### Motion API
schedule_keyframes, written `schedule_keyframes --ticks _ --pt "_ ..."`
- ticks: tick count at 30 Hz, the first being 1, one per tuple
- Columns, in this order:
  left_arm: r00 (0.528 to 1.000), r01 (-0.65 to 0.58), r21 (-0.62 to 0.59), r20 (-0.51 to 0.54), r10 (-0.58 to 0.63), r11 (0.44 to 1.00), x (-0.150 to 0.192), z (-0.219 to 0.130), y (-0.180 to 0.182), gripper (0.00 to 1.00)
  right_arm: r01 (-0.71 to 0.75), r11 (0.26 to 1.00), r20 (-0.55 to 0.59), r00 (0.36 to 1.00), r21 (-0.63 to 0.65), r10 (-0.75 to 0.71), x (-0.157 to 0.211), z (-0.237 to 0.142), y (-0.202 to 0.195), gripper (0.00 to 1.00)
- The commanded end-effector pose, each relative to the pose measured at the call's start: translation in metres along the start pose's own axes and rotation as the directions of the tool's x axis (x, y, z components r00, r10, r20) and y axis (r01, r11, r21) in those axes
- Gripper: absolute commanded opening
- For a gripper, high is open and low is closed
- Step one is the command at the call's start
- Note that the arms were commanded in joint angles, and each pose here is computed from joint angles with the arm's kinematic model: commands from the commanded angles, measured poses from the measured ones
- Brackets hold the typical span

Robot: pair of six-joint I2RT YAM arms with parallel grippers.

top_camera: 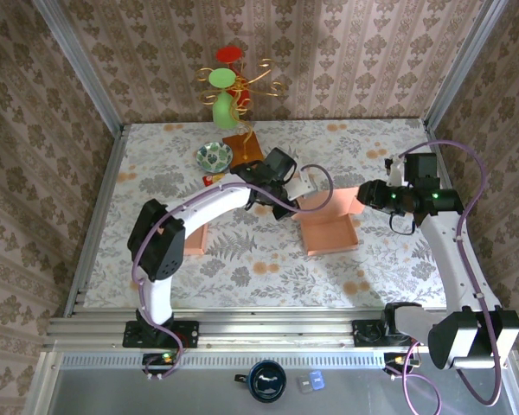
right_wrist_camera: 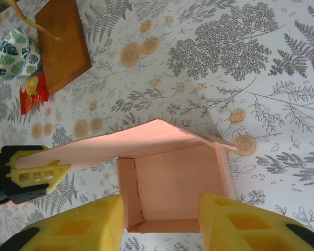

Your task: Fold the paper box

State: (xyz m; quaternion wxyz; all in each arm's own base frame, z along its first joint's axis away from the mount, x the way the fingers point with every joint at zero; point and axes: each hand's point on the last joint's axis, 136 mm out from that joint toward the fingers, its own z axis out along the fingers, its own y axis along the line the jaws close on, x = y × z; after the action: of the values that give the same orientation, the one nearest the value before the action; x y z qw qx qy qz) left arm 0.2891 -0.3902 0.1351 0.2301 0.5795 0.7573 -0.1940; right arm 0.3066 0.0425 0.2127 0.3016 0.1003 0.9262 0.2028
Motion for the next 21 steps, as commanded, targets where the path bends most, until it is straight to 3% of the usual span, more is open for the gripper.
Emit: schedule_keyframes --ticks 1,8,12,17,21 --pt "0.996 -0.038 -0.020 -0.077 0.036 0.999 0.027 -0.023 0.004 0.00 0.130 0.991 0.010 0.991 -0.036 -0.130 0.000 -0.008 0.008 0.44" --pt "0.990 -0.068 -0.047 -0.125 0.062 0.997 0.064 -0.054 0.019 0.00 0.385 0.922 0.049 0.922 -0.034 -0.384 0.007 0.003 0.011 0.45" --pt "0.990 -0.063 -0.077 -0.130 0.053 0.995 0.078 -0.061 0.030 0.00 0.577 0.815 0.082 0.816 -0.048 -0.573 0.015 0.014 0.026 0.48" --pt "0.990 -0.046 -0.089 -0.140 0.033 0.995 0.085 -0.060 0.039 0.00 0.755 0.650 0.038 0.654 -0.087 -0.756 0.033 0.041 0.048 0.52" --pt "0.990 -0.036 -0.094 -0.142 0.023 0.995 0.083 -0.057 0.045 0.00 0.783 0.616 -0.028 0.616 -0.084 -0.787 0.034 0.067 0.048 0.52"
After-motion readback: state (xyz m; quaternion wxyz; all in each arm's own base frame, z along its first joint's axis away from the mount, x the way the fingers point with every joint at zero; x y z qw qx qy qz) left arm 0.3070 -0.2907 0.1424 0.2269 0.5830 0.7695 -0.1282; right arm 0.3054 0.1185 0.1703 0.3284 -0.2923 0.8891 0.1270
